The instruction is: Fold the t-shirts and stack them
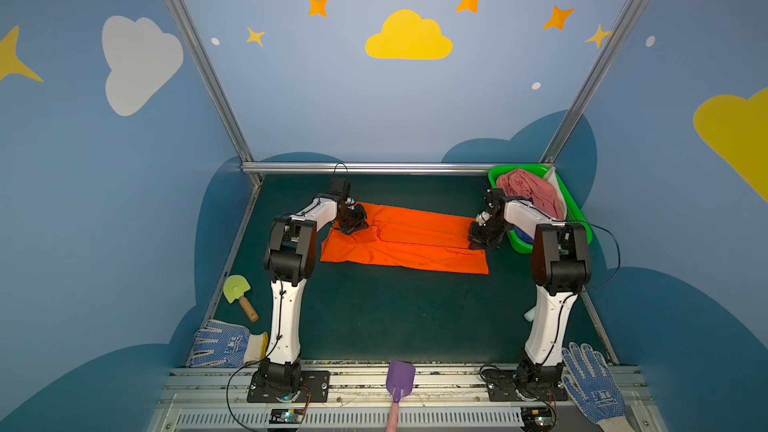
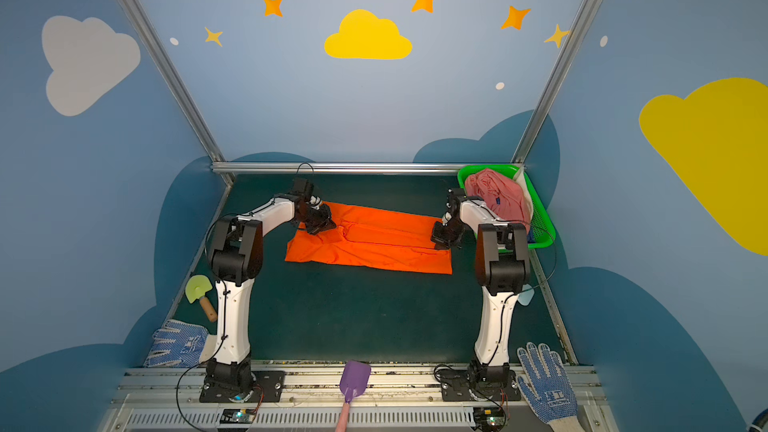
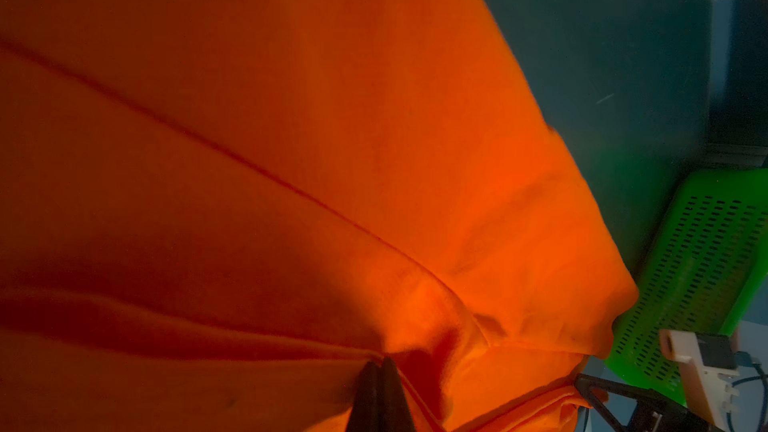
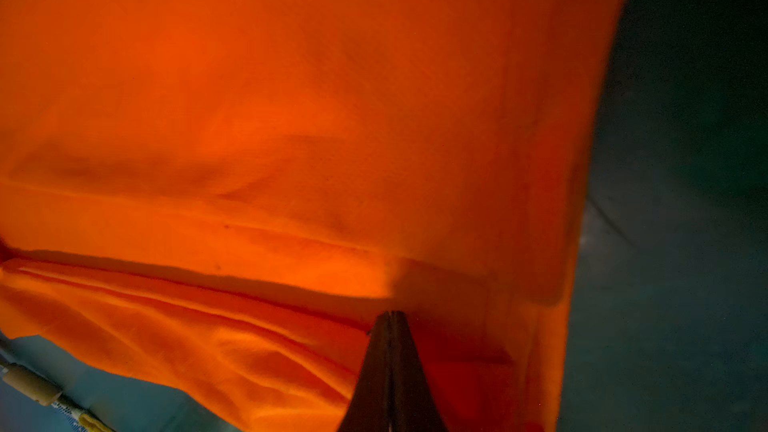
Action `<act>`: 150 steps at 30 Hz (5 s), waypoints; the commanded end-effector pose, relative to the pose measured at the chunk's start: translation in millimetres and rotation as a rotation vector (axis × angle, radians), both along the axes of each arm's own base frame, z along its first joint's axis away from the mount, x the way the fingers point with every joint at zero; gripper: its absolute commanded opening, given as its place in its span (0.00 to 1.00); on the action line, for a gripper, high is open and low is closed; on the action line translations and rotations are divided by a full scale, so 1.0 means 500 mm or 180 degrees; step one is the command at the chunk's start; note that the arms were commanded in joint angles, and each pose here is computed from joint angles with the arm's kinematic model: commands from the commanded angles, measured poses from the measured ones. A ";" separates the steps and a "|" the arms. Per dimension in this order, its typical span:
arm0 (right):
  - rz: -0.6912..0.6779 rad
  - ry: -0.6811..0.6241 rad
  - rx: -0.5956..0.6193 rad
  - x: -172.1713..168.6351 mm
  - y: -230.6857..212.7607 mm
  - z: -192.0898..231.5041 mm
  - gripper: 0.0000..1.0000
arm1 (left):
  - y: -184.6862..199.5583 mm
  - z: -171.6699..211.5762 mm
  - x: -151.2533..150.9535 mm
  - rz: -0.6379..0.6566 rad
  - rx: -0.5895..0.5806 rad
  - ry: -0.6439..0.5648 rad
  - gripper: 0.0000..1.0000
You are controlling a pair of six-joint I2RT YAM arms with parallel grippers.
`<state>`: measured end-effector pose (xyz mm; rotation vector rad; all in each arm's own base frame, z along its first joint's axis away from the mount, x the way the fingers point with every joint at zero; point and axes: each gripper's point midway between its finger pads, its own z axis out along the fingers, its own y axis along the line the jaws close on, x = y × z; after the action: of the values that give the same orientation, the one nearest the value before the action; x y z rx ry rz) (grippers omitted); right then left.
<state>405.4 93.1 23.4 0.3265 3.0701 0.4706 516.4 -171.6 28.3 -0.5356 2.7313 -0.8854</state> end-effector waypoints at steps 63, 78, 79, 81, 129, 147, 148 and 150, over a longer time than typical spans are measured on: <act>0.0778 0.0697 -0.1451 -0.215 0.046 -0.055 0.30 | -0.063 -0.102 0.099 -0.0329 0.0579 0.0204 0.05; 0.0960 0.0891 -0.0966 -0.405 0.227 -0.054 0.32 | -0.254 -0.067 0.219 0.0030 -0.0705 -0.0431 0.05; 0.0984 0.0891 -0.0938 -0.413 0.240 -0.053 0.33 | -0.262 -0.063 0.224 0.0045 -0.0764 -0.0463 0.05; 0.1031 0.0898 -0.0875 -0.426 0.262 -0.053 0.33 | -0.278 -0.058 0.227 0.0059 -0.0852 -0.0499 0.05; 0.0997 -0.0520 -0.0244 -0.389 0.254 0.218 0.67 | -0.181 0.457 0.017 -0.0560 -0.0024 -0.1369 0.65; 0.0935 0.0025 0.0162 -0.474 0.256 0.078 0.73 | -0.017 0.156 -0.498 -0.0467 0.0526 0.0175 0.76; 0.0930 0.0040 0.0164 -0.473 0.258 0.072 0.73 | -0.019 0.142 -0.509 -0.0489 0.0533 0.0229 0.76; 0.0926 0.0079 0.0200 -0.473 0.266 0.062 0.72 | -0.034 0.114 -0.534 -0.0577 0.0492 0.0377 0.74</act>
<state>168.9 218.3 61.1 -0.1317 3.1353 0.5349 257.7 -178.9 87.7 -0.3195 2.9487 -0.6401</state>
